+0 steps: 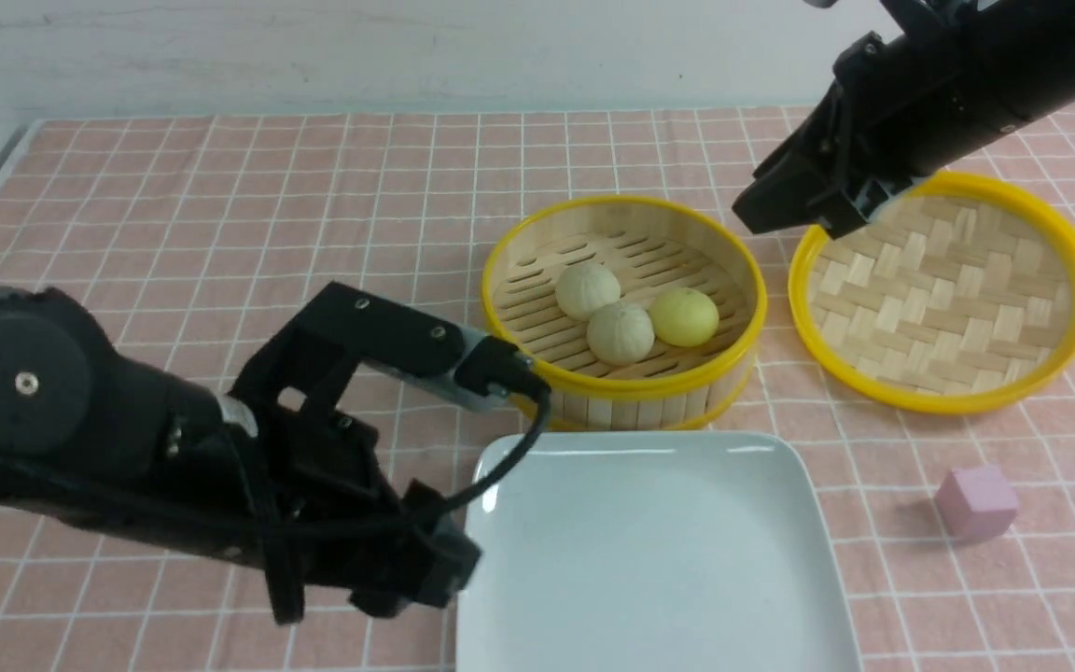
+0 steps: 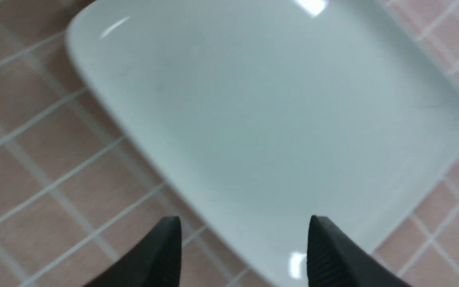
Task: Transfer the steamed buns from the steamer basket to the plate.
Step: Use the right arm to grab the steamed stuffed bun that is closest to it, then use the right arm to put the steamed stuffed bun into the plate, then use the right arm to grab the steamed stuffed bun that is closest to it, then use the right arm to put the steamed stuffed bun into the plate
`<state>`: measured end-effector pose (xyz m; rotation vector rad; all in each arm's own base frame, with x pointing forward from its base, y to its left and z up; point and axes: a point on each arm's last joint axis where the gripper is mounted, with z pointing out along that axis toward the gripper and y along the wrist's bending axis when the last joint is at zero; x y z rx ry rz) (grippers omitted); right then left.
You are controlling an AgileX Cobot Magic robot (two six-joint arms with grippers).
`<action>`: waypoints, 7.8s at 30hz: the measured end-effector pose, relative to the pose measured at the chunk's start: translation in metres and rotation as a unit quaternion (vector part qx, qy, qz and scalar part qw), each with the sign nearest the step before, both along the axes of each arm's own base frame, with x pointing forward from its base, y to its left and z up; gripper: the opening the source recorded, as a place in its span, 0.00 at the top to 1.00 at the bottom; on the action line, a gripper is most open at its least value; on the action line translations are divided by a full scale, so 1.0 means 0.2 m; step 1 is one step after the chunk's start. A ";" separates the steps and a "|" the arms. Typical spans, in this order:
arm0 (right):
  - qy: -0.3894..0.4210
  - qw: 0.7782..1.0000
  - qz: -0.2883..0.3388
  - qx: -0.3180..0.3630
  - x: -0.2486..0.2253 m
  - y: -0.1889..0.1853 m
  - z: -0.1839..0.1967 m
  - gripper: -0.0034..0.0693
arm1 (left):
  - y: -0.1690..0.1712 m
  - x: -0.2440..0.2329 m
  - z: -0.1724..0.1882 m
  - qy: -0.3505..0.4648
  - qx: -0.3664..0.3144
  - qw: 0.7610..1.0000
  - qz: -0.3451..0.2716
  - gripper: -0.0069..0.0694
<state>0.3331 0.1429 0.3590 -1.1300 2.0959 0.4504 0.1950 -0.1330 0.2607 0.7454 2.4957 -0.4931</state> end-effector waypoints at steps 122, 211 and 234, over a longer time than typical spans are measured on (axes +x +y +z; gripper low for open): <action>0.154 0.979 -0.063 -0.119 -0.21 0.20 -0.30 0.94 | 0.13 0.26 0.30 -0.246 0.039 0.940 0.233 0.34; -0.008 0.991 -0.112 -0.072 0.20 0.37 -0.13 0.92 | 0.13 0.26 0.31 -0.260 0.047 0.938 0.223 0.34; 0.243 0.964 0.005 -0.108 0.01 0.41 -0.66 0.92 | 0.12 0.27 0.32 -0.269 0.034 0.938 0.214 0.34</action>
